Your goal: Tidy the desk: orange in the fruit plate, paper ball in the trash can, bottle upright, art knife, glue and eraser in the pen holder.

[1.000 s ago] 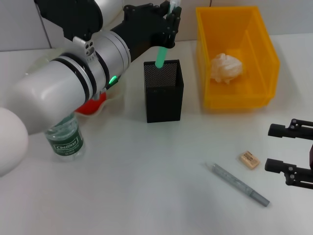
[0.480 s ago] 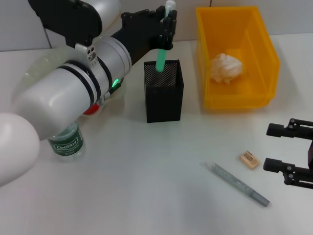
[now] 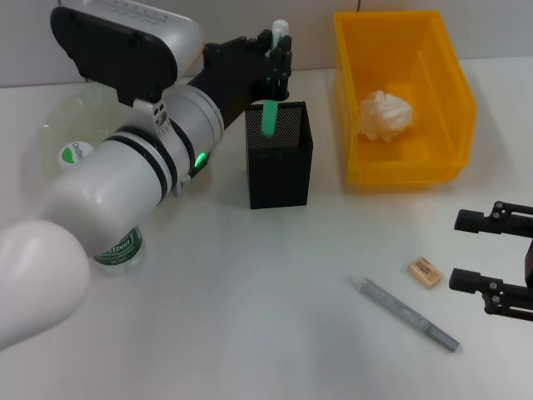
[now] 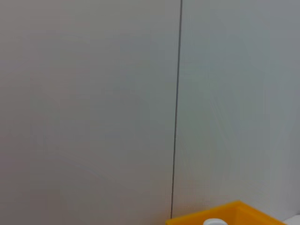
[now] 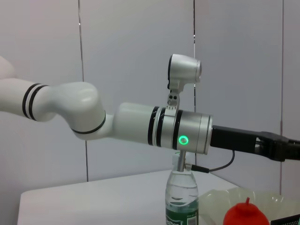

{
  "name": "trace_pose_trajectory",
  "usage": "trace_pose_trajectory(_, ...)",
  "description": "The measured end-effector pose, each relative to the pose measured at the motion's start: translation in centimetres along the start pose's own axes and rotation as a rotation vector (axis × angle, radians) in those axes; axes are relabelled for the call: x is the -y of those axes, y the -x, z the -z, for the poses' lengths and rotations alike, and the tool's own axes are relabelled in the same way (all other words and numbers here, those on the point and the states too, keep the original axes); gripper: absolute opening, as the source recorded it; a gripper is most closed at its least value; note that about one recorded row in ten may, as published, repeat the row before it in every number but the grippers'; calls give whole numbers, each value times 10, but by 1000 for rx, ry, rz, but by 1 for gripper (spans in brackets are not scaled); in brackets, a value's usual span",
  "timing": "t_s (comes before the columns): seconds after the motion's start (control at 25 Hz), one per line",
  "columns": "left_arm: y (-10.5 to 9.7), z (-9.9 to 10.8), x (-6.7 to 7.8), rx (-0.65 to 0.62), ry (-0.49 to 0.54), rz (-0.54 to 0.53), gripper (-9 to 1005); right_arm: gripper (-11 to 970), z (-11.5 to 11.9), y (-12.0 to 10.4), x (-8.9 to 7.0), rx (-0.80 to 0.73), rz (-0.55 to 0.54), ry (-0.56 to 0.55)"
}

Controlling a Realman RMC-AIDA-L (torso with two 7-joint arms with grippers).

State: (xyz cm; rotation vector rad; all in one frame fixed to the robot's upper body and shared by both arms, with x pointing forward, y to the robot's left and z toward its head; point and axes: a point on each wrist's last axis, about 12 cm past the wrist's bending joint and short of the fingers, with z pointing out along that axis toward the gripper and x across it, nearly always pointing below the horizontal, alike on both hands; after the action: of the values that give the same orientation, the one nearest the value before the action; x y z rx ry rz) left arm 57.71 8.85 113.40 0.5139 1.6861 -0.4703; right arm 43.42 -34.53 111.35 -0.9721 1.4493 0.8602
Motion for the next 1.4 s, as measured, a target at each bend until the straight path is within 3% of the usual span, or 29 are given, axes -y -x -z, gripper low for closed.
trace_pose_trajectory(0.56,-23,3,7,-31,6,33,189,637,-1,-1,0,4,6,-1)
trace_pose_trajectory(1.12,-25,4,7,-26,12,7,188,637,-3,-2,1,13,0,0)
trace_pose_trajectory(1.32,-24,3,9,-26,3,9,202,637,-3,-1,1,13,2,0)
trace_pose_trajectory(1.4,-23,3,9,-24,0,12,280,637,-3,-1,1,13,4,0)
